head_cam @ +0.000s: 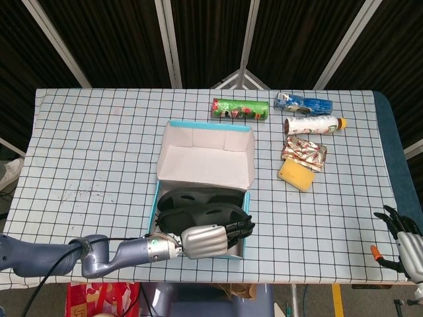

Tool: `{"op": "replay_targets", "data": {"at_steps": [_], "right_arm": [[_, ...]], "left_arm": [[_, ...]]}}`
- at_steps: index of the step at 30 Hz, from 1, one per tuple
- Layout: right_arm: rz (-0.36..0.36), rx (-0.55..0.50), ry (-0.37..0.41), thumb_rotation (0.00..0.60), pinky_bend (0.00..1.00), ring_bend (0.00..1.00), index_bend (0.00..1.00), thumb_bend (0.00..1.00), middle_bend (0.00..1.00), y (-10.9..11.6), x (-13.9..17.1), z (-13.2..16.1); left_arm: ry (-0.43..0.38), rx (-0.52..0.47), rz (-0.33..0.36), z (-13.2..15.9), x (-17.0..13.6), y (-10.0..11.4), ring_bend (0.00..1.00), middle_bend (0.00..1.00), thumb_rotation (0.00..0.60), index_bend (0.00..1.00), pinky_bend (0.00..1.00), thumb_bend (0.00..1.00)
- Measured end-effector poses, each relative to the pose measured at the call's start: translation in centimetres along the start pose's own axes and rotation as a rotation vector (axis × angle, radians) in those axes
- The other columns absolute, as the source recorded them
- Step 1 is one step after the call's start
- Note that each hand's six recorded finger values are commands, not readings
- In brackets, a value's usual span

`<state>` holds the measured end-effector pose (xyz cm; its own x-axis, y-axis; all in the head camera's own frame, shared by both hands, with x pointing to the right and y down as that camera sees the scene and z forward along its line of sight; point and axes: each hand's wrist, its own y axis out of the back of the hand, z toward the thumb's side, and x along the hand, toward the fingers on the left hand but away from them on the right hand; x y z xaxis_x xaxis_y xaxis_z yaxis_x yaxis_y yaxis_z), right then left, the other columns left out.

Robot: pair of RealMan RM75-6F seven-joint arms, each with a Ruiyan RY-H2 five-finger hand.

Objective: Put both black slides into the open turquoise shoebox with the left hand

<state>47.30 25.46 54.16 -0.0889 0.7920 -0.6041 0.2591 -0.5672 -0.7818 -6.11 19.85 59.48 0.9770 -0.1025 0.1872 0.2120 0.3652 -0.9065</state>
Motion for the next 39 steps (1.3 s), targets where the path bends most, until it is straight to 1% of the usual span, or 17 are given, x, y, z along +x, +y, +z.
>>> {"op": "replay_targets", "data": {"at_steps": [10,23,29,33,35,36,38,39], "right_arm": [[0.000,0.000,-0.003,0.600,0.07,0.13,0.19,0.39,0.05,0.0,0.0,0.0],[0.001,0.000,-0.006,0.600,0.07,0.13,0.19,0.39,0.05,-0.1,0.0,-0.1],[0.001,0.000,-0.004,0.600,0.07,0.13,0.19,0.39,0.05,-0.1,0.1,-0.1],[0.003,0.002,-0.007,0.600,0.07,0.13,0.19,0.39,0.05,-0.1,0.0,-0.1],[0.003,0.003,-0.007,0.600,0.07,0.13,0.19,0.39,0.05,-0.2,0.0,-0.1],[0.003,0.003,-0.007,0.600,0.07,0.13,0.19,0.39,0.05,-0.2,0.0,-0.1],[0.003,0.003,-0.005,0.600,0.07,0.13,0.19,0.39,0.05,-0.2,0.0,-0.1],[0.003,0.003,-0.005,0.600,0.07,0.13,0.19,0.39,0.05,-0.2,0.0,-0.1]], "left_arm": [[-0.059,0.001,-0.015,2.0,0.5,-0.8,0.00,0.44,0.600,0.47,0.00,0.36],[-0.146,-0.028,-0.094,5.2,0.6,-2.8,0.00,0.45,0.600,0.46,0.00,0.36],[-0.176,-0.046,-0.136,6.3,0.2,-3.8,0.00,0.43,0.600,0.44,0.00,0.36],[-0.182,-0.055,-0.142,6.7,0.3,-4.0,0.00,0.41,0.600,0.42,0.00,0.36],[-0.181,-0.058,-0.139,6.8,0.4,-4.0,0.00,0.39,0.600,0.40,0.00,0.36],[-0.180,-0.061,-0.139,6.8,0.4,-4.0,0.00,0.37,0.600,0.38,0.00,0.35],[-0.178,-0.062,-0.138,6.8,0.4,-4.0,0.00,0.30,0.600,0.33,0.00,0.32],[-0.178,-0.060,-0.138,6.7,0.4,-4.0,0.00,0.24,0.600,0.29,0.00,0.31]]}}
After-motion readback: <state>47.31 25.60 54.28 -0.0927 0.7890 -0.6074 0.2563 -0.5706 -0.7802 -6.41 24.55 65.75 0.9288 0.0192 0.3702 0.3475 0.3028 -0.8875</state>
